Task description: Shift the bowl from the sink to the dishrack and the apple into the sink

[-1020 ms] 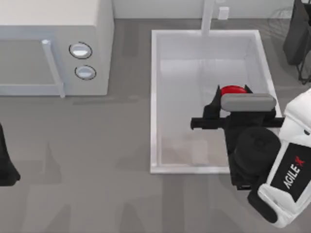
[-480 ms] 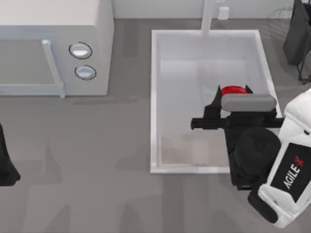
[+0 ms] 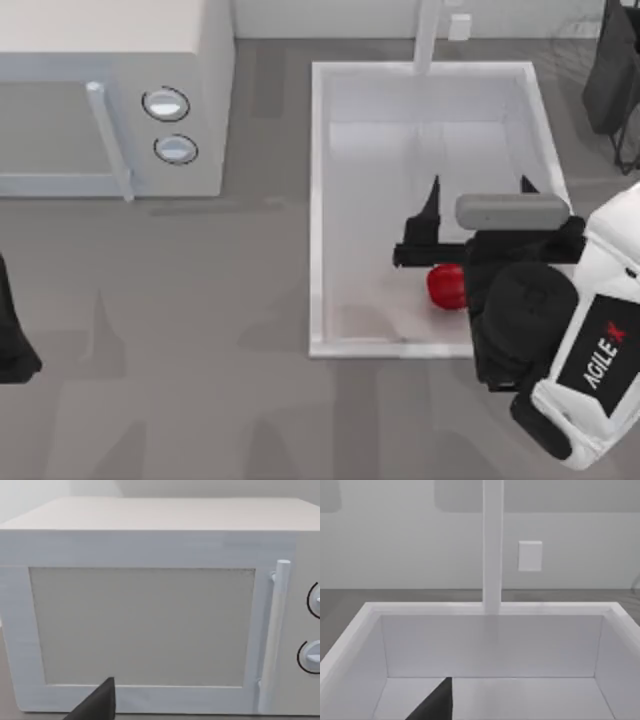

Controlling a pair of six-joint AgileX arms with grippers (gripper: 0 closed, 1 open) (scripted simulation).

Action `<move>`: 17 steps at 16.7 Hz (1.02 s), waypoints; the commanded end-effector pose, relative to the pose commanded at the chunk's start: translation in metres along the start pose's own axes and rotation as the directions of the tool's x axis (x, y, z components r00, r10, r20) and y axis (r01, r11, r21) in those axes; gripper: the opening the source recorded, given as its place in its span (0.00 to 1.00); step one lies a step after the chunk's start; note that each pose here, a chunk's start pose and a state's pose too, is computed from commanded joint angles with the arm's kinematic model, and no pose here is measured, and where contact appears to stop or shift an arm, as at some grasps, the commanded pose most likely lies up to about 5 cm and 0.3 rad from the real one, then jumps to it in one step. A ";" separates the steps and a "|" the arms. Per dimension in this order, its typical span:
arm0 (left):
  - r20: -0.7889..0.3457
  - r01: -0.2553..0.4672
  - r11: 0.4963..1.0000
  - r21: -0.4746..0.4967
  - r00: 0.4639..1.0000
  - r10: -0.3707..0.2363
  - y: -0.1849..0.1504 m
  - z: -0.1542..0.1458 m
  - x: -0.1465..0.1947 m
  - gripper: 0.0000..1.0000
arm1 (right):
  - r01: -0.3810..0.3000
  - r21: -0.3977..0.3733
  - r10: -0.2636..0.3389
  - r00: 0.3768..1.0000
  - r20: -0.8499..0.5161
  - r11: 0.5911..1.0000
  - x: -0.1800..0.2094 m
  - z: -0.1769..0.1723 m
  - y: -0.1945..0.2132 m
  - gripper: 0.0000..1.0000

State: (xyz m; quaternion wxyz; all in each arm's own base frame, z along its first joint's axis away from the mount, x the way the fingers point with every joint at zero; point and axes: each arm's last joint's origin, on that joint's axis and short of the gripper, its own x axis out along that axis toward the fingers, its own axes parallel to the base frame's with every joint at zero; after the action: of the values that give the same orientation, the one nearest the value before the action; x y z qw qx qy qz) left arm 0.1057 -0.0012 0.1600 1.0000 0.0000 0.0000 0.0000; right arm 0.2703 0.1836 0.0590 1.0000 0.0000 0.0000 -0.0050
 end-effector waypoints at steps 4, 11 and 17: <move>0.000 0.000 1.000 0.000 1.000 0.000 0.000 0.000 0.000 1.00 | 0.000 0.000 0.000 1.000 0.000 1.000 0.000 0.000 0.000 1.00; 0.000 0.000 1.000 0.000 1.000 0.000 0.000 0.000 0.000 1.00 | 0.026 0.009 -0.026 1.000 -0.014 1.000 0.006 0.017 -0.013 1.00; 0.000 0.000 1.000 0.000 1.000 0.000 0.000 0.000 0.000 1.00 | 0.096 0.049 -0.096 0.995 -0.022 0.994 0.000 0.090 -0.071 1.00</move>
State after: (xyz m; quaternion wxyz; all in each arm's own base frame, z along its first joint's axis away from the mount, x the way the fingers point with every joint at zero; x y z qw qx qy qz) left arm 0.1057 -0.0012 0.1600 1.0000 0.0000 0.0000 0.0000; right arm 0.2697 0.1127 0.1488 0.9982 0.0248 0.0097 -0.0531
